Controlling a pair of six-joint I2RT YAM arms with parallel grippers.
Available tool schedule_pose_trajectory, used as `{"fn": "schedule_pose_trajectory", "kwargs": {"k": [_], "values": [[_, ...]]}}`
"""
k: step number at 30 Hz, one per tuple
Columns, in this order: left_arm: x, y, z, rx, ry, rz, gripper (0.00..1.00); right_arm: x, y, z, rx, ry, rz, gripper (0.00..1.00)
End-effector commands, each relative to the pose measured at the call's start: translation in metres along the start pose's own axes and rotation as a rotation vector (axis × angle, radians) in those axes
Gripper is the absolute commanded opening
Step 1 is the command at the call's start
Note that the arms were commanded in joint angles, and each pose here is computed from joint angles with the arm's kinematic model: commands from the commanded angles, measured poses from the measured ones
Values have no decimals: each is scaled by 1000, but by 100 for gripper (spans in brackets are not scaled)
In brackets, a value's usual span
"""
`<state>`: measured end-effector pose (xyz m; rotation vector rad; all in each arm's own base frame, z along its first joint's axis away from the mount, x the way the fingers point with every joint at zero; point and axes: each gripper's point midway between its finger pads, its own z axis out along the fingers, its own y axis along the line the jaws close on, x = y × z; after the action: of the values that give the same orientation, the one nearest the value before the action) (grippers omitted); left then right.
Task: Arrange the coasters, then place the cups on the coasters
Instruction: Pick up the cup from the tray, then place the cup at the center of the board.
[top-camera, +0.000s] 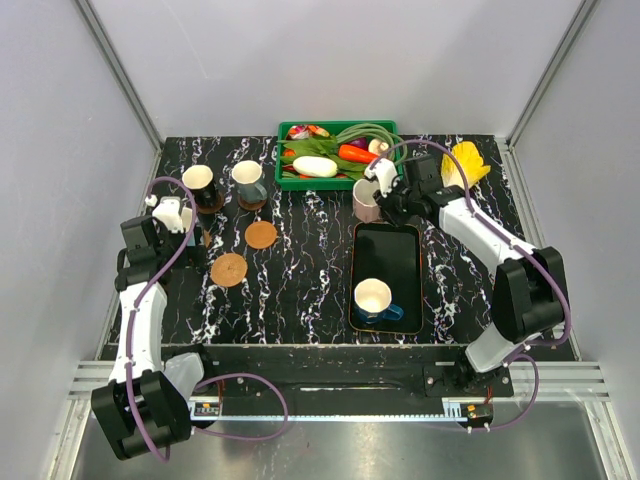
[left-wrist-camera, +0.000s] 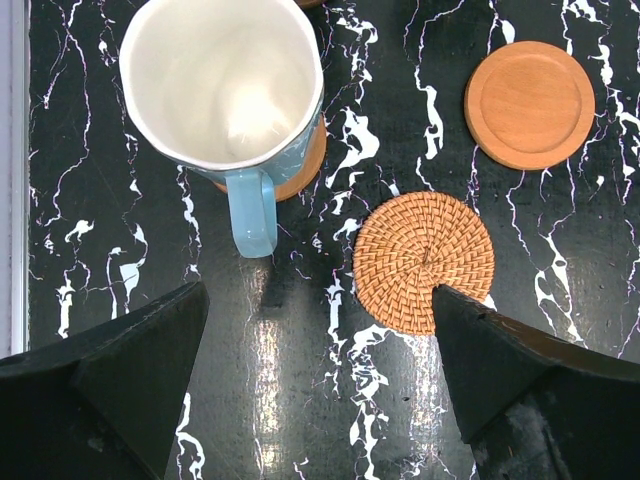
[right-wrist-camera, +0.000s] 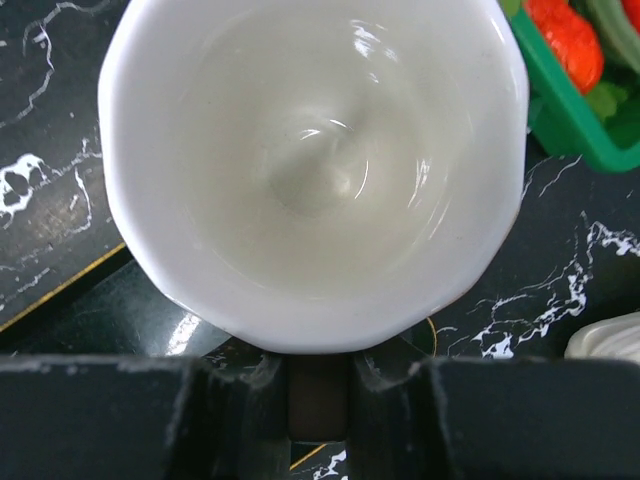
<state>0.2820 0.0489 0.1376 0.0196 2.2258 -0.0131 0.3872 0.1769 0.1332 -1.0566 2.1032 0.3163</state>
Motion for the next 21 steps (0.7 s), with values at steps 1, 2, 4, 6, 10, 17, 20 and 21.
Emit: {"fn": "schedule_pose_trajectory", "kwargs": {"k": [1, 2, 4, 6, 10, 17, 20, 21], "values": [[-11, 6, -2, -25, -57, 19, 99, -74, -3, -30, 98, -162, -43, 0], [-11, 5, -2, -24, -57, 19, 99, -78, -1, -31, 109, -164, -38, 0], [-11, 6, -2, -25, -59, 18, 99, -88, 4, -32, 119, -177, -22, 0], [-12, 5, -2, -23, -61, 18, 99, -95, 11, -33, 114, -188, 0, 0], [-10, 5, -1, -23, -54, 18, 99, -109, 31, -31, 64, -200, 24, 0], [-12, 10, -1, -50, -64, 20, 99, -134, 71, -26, 6, -225, -26, 0], [-12, 13, 0, -64, -60, 16, 99, -145, 85, -20, 5, -229, -5, 0], [-12, 15, 0, -73, -57, 15, 99, -148, 94, -17, -1, -229, -2, 0]]}}
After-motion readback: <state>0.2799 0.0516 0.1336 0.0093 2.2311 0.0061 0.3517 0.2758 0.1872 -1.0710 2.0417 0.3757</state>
